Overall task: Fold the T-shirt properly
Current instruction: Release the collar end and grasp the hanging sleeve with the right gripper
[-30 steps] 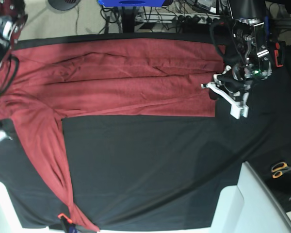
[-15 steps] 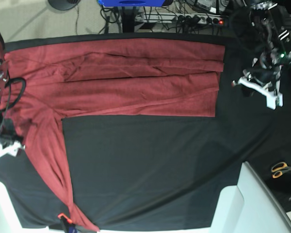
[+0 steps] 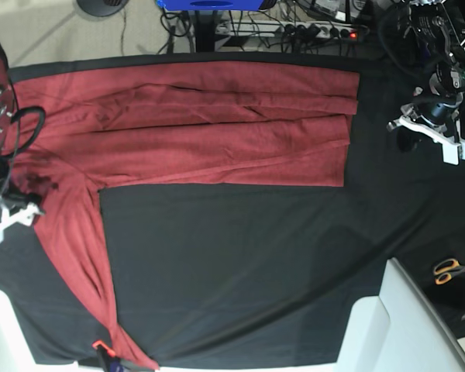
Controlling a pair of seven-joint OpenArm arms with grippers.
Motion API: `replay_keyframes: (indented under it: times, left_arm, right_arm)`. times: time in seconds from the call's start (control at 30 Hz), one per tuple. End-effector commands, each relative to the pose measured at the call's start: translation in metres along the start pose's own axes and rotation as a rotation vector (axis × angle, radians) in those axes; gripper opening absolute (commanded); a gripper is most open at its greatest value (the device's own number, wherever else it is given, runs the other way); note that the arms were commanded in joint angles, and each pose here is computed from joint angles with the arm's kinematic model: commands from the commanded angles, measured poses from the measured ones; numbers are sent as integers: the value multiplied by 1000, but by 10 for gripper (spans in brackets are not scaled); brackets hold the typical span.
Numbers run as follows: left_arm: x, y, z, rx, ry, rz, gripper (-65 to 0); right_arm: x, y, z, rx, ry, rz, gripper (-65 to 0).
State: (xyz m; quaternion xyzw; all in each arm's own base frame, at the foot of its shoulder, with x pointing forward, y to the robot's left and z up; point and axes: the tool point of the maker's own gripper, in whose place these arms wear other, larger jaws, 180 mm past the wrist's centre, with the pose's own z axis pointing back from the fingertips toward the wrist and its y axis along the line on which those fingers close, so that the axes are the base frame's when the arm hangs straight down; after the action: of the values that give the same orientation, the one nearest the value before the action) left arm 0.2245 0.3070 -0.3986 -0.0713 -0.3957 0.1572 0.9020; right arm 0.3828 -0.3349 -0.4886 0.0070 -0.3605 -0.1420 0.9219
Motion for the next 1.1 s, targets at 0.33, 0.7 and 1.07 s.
replay_keyframes:
  times: [0.33,0.7,1.07]
  left_arm:
    - [8,2,5,-4,-27,-16,-650]
    - [7,2,5,-4,-26,-15,-650]
    - [7,1,4,-6,-22,-21,-650]
  right_arm:
    - [22,-4,2,-2,-46,-3,-417]
    - [16,-3,2,-2,9,1,-650]
    - [36,11,20,55,-21,96,-650]
